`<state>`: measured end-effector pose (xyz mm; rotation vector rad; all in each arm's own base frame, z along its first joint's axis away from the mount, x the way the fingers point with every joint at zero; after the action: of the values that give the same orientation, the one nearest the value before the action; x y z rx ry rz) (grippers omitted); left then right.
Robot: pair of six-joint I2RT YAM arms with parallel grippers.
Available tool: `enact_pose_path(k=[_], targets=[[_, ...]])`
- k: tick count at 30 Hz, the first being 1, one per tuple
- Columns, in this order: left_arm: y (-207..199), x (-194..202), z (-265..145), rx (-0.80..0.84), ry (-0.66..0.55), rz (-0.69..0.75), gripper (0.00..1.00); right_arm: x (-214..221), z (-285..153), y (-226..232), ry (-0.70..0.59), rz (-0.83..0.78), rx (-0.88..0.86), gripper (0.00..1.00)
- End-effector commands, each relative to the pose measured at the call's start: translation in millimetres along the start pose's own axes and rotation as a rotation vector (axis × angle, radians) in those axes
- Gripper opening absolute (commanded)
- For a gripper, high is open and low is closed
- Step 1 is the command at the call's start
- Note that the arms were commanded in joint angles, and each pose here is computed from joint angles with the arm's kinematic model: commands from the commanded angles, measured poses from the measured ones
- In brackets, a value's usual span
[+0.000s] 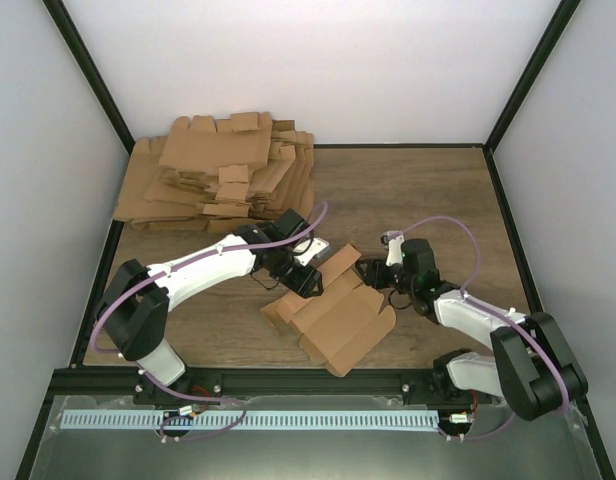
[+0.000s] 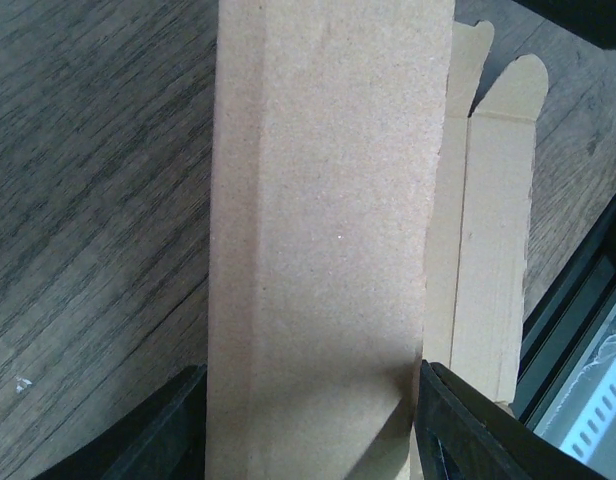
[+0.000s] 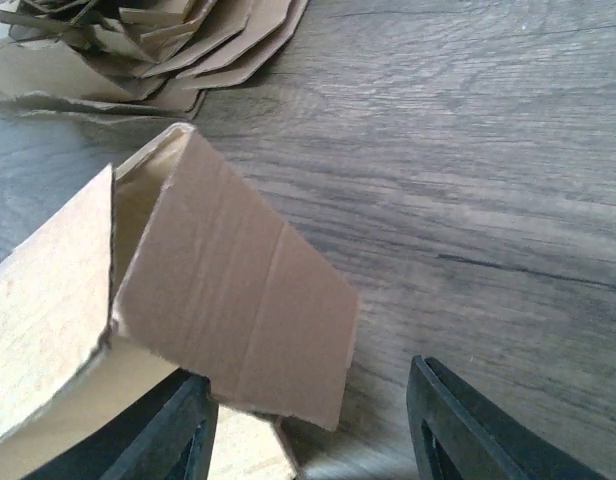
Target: Fold the paper box
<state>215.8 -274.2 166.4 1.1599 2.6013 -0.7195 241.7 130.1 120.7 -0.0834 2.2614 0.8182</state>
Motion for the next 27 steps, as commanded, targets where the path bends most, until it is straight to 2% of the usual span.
enact_pose_path(k=[1,7,11,27], targets=[[-4,0,-8,0.030,-0.021,0.018,0.56,-20,8,3,-0.045,0.000,0.045,0.53],[-2,4,-8,0.016,-0.010,0.013,0.56,-20,13,-14,-0.062,0.093,0.173,0.51],[-1,6,-7,0.008,-0.004,0.011,0.56,-22,14,-14,-0.054,0.122,0.187,0.51],[1,6,-1,0.018,0.013,0.010,0.56,-44,-4,25,-0.031,0.042,-0.006,0.57]])
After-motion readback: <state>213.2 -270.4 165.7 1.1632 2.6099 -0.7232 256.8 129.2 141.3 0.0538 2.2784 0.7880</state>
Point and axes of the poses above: each gripper's point midway between its finger pads, its own z axis out along the fingers, its own y axis along the line the jaws close on, x = y × z, the point moved 7 cm from there along -z, back along the fingers, and after that the axes turned 7 degrees about z, right-handed, at the moved point
